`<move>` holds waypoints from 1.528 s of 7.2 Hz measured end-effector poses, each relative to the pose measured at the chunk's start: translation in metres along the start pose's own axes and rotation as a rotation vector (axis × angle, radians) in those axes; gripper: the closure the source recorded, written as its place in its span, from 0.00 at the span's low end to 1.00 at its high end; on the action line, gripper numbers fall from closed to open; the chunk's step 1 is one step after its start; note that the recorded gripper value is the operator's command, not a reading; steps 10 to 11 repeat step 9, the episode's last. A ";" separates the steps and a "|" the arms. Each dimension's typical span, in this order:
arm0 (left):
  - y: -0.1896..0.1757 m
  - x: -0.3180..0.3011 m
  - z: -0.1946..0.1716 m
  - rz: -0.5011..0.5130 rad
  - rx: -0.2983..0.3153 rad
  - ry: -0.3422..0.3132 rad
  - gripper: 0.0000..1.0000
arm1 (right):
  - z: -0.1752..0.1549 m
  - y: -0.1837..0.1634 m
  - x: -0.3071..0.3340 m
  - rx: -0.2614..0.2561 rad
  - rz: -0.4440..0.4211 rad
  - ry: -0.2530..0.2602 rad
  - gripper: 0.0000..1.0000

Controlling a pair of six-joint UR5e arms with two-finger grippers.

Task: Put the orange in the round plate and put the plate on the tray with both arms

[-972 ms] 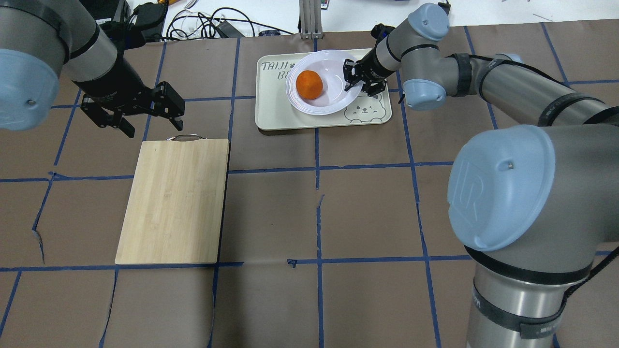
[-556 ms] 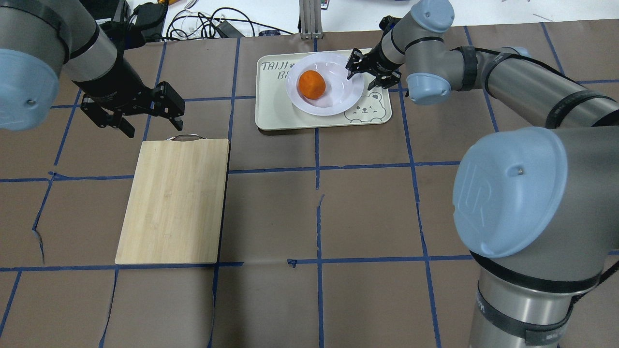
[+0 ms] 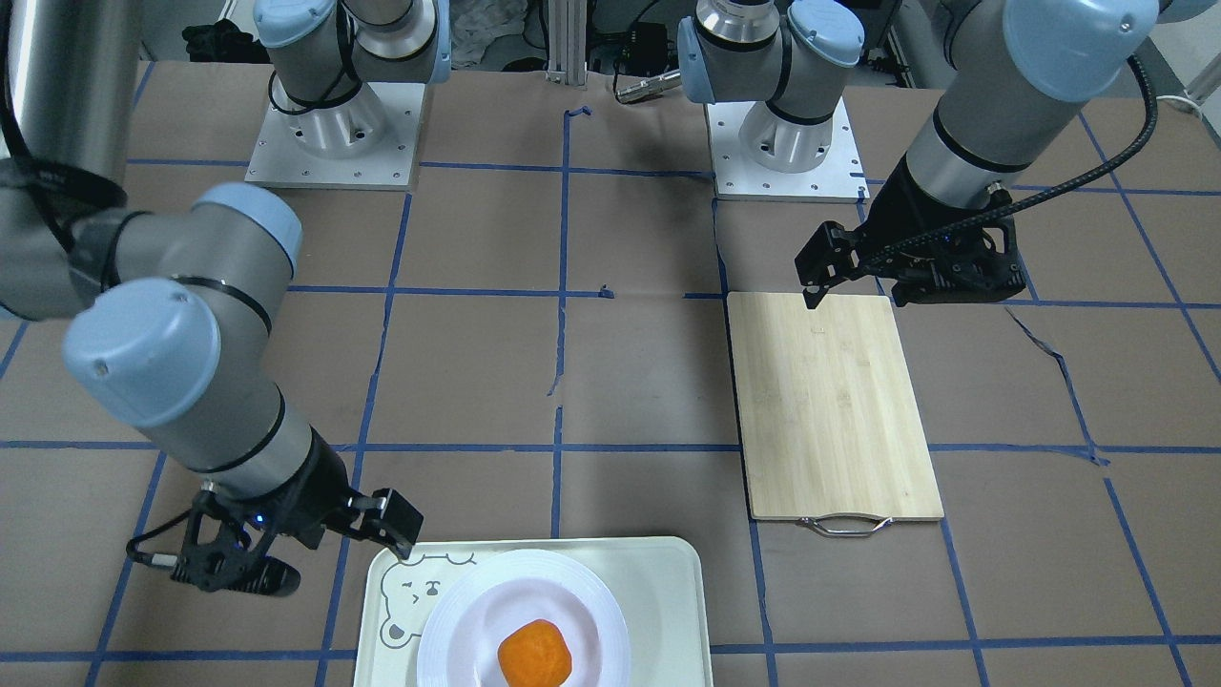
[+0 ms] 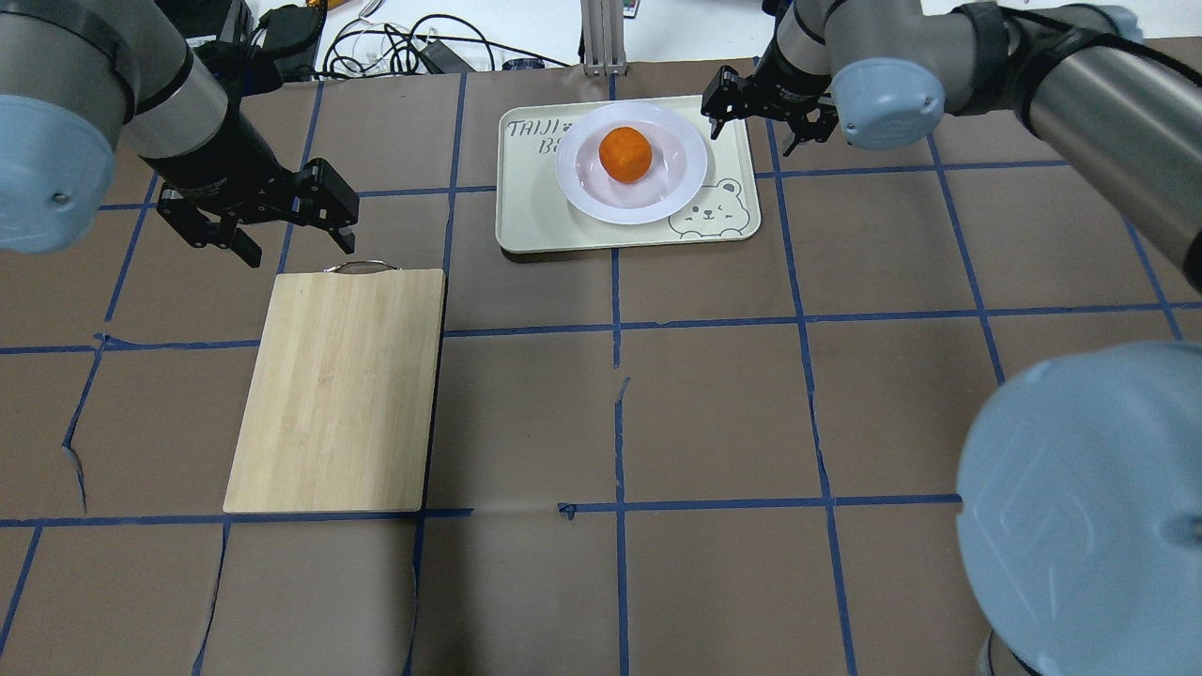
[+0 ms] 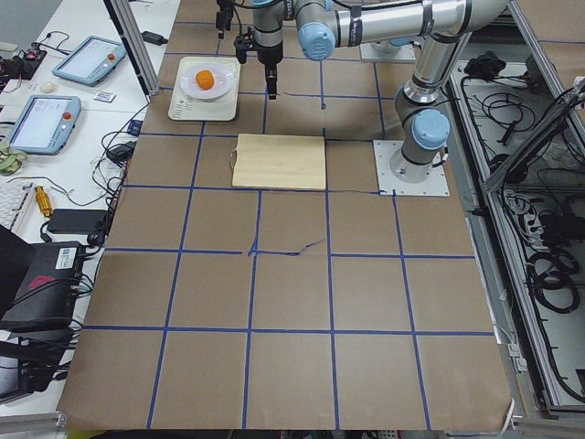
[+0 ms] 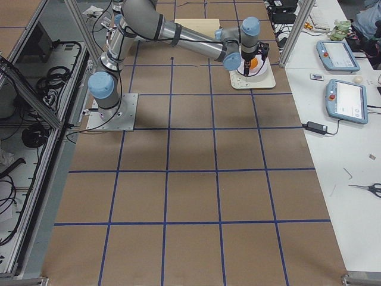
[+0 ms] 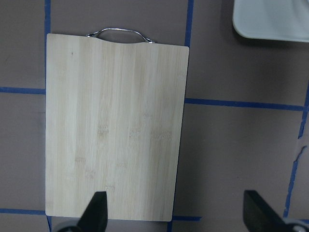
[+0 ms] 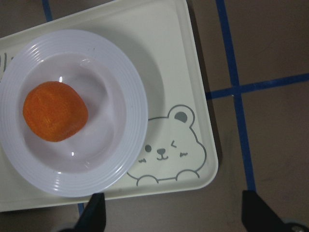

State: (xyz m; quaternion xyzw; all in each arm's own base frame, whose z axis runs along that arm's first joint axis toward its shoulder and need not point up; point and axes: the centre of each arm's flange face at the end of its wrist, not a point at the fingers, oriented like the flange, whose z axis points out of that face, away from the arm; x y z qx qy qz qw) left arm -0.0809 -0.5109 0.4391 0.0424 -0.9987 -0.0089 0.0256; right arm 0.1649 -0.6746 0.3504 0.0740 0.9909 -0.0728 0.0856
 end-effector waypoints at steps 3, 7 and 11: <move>0.000 0.001 0.000 0.000 0.000 0.000 0.00 | -0.134 0.064 -0.002 -0.023 -0.107 0.096 0.00; 0.003 0.001 -0.009 -0.002 0.025 -0.001 0.00 | -0.172 0.097 -0.003 -0.082 -0.184 0.136 0.00; 0.005 0.001 -0.011 0.002 0.027 -0.002 0.00 | -0.175 0.101 -0.004 -0.106 -0.179 0.140 0.00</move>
